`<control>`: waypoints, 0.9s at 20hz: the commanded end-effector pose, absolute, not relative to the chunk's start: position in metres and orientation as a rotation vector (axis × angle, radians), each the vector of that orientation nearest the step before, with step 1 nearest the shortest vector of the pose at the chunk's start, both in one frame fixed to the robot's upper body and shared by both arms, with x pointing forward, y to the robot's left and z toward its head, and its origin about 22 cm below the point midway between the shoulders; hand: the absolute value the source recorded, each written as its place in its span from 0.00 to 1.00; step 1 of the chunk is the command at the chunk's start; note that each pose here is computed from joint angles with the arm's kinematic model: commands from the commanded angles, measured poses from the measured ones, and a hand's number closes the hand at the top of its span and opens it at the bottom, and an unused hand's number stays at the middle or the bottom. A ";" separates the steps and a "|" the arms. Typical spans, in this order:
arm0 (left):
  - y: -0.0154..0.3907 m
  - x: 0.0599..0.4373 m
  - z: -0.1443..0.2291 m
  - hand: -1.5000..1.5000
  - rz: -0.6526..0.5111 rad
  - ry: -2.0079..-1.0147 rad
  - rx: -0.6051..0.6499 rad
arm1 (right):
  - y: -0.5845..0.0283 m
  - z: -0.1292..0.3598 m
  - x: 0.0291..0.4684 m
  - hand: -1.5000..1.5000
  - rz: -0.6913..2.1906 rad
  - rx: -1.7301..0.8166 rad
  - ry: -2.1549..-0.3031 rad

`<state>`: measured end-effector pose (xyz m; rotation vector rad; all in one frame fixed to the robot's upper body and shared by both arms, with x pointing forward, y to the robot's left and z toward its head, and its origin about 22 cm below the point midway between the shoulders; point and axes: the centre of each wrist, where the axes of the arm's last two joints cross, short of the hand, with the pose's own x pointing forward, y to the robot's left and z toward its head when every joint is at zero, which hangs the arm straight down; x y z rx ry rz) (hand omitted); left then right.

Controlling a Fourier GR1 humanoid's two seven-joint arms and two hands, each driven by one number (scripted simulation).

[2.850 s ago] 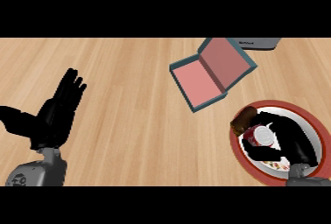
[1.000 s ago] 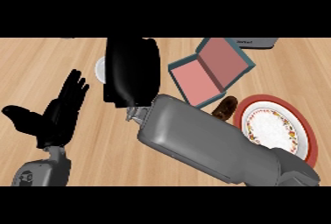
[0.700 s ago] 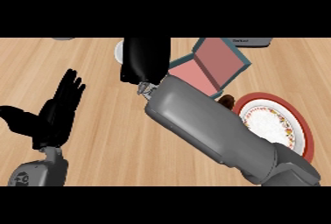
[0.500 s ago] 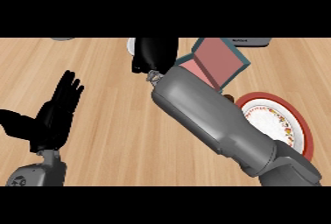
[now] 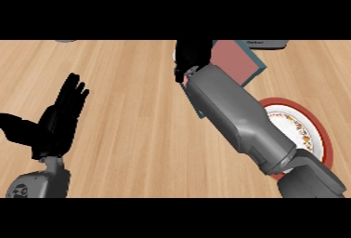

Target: Pick the can from the plate and place it in the cardboard box

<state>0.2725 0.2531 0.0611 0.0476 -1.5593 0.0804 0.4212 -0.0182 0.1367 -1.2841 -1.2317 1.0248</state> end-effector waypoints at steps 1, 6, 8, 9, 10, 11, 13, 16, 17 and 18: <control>0.248 0.268 0.053 0.50 0.083 -1.559 0.054 | -0.049 0.105 0.431 0.00 1.140 -1.180 -0.995; 0.262 0.276 0.064 0.50 0.070 -1.559 0.030 | -0.066 0.100 0.442 0.00 1.009 -1.131 -1.186; 0.254 0.273 0.061 0.50 0.097 -1.565 0.052 | -0.069 0.097 0.436 0.00 0.906 -1.165 -1.388; 0.252 0.278 0.060 0.50 0.087 -1.556 0.006 | -0.063 0.108 0.438 0.00 0.847 -1.162 -1.455; 0.269 0.266 0.059 0.50 0.072 -1.558 0.048 | -0.073 0.117 0.443 0.00 0.803 -1.184 -1.520; 0.266 0.279 0.065 0.50 0.081 -1.555 0.042 | -0.073 0.137 0.447 0.00 0.742 -1.193 -1.610; 0.268 0.267 0.064 0.50 0.076 -1.565 0.034 | -0.069 0.129 0.442 0.00 0.628 -1.148 -1.698; 0.261 0.267 0.059 0.50 0.089 -1.557 0.055 | -0.050 0.128 0.433 0.00 0.471 -0.985 -1.755; 0.246 0.267 0.056 0.50 0.080 -1.550 0.040 | -0.053 0.140 0.437 0.00 0.431 -0.938 -1.746; 0.256 0.270 0.054 0.50 0.084 -1.556 0.050 | -0.065 0.154 0.444 0.00 0.353 -0.898 -1.744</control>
